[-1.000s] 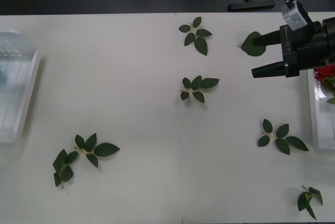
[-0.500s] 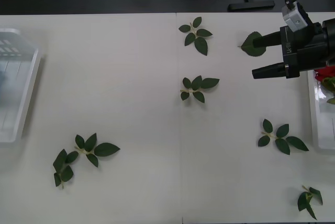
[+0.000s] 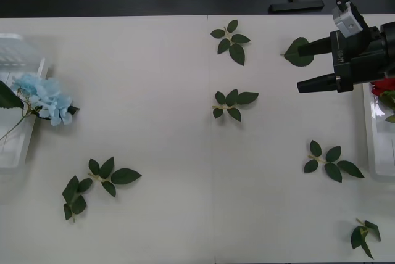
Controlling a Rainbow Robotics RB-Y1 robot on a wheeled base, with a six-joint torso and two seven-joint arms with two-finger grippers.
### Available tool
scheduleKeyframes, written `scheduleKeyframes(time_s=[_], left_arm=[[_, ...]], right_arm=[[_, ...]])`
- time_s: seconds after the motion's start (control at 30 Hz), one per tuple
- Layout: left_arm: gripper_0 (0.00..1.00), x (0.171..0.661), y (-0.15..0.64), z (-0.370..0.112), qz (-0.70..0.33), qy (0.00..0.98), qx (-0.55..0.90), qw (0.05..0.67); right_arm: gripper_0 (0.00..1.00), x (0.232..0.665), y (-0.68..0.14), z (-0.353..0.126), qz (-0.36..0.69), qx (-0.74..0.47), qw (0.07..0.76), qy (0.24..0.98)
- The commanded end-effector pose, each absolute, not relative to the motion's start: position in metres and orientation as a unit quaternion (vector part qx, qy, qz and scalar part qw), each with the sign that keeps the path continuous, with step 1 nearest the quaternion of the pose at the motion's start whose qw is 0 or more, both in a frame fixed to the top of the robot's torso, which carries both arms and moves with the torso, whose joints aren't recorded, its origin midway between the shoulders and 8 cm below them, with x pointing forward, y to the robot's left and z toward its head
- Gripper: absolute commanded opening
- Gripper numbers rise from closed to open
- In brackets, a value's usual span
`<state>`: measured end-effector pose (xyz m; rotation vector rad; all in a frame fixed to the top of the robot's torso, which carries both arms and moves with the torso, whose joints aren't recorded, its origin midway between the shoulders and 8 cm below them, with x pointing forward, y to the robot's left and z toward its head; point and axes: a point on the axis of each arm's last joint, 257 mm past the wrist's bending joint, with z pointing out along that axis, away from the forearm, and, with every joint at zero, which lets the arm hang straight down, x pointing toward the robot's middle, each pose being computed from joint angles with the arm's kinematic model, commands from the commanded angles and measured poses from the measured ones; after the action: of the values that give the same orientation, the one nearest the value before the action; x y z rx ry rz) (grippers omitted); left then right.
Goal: Place the red flowers into the right box and the blue flowers into the left box. If a person shows an open palm, hand one flower to the person first, then continue sorting.
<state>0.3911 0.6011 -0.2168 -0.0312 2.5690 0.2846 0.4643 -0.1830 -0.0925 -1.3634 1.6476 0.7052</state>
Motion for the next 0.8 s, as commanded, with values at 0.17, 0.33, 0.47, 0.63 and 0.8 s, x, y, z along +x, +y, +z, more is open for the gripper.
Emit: scheduleKeyframes(time_s=[0.17, 0.33, 0.47, 0.63, 0.8], left_arm=[[1.0, 0.422, 0.471, -0.155, 0.008, 0.93, 0.12, 0.348], [1.0, 0.42, 0.394, -0.144, -0.093, 0.914, 0.129, 0.372], [1.0, 0.42, 0.336, -0.155, -0.17, 0.898, 0.117, 0.388], [1.0, 0.428, 0.267, -0.177, -0.211, 0.87, 0.139, 0.423], [1.0, 0.432, 0.211, -0.194, -0.245, 0.843, 0.155, 0.453]], right_arm=[[1.0, 0.464, -0.195, -0.077, 0.267, -0.548, 0.438, 0.661], [1.0, 0.464, -0.195, -0.077, 0.267, -0.548, 0.438, 0.661], [1.0, 0.464, -0.195, -0.077, 0.267, -0.548, 0.438, 0.661], [1.0, 0.464, -0.195, -0.077, 0.267, -0.548, 0.438, 0.661], [1.0, 0.464, -0.195, -0.077, 0.267, -0.548, 0.438, 0.661]])
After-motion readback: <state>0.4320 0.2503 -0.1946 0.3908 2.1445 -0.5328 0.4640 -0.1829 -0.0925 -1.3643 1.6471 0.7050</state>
